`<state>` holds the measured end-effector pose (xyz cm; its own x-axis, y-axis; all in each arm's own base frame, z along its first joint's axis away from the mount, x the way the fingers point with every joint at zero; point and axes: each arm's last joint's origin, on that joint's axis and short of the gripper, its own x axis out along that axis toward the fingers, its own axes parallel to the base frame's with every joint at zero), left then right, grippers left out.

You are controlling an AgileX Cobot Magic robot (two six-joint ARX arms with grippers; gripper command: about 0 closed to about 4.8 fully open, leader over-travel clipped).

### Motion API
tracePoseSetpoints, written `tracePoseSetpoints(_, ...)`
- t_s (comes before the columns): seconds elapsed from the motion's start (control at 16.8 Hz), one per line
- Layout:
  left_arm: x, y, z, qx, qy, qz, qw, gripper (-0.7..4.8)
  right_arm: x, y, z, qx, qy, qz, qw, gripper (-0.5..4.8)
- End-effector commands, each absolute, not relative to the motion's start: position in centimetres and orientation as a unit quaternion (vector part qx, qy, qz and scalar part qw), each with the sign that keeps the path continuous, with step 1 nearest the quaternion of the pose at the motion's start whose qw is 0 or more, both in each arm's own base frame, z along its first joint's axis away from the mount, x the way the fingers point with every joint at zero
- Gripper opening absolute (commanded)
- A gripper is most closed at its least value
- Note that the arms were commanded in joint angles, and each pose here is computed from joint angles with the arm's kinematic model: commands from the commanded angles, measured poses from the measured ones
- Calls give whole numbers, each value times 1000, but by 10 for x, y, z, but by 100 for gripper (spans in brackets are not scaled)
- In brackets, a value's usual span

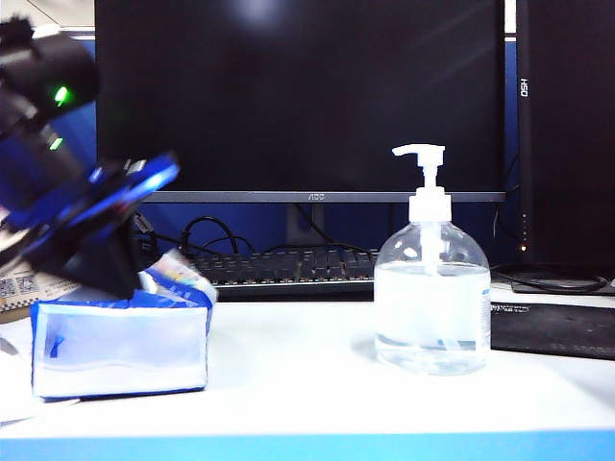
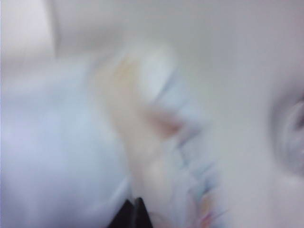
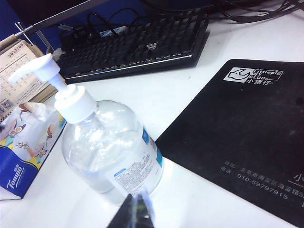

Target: Pull out a tissue from the tissue dispenser, then press the switch of the alcohol sanitizer bottle to drop some sanitizer on the paper tissue, and finally place the treated tissue on the table.

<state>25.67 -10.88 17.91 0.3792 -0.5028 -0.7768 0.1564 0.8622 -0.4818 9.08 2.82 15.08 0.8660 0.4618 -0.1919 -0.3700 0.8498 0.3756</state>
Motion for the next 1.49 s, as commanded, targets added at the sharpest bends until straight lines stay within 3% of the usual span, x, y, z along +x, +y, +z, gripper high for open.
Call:
tracePoseSetpoints(0.06,267,-113,199,-171,493,-216,826,-6,91,28,152,164,139,220,952,-1)
tracePoseSetpoints(0.48,265,-114,207,-180,500,-237,813,-6,91,28,152,164,138,220,952,-1)
tracePoseSetpoints(0.89,233,-102,276,-208,379,-294,853,-6,91,28,152,164,138,218,952,-1)
tracePoseSetpoints(1.25,210,-96,324,-273,266,-361,851,-6,91,28,156,163,115,223,954,-1)
tracePoseSetpoints(1.49,210,-96,329,-275,244,-373,852,-6,92,28,159,163,102,225,955,-1)
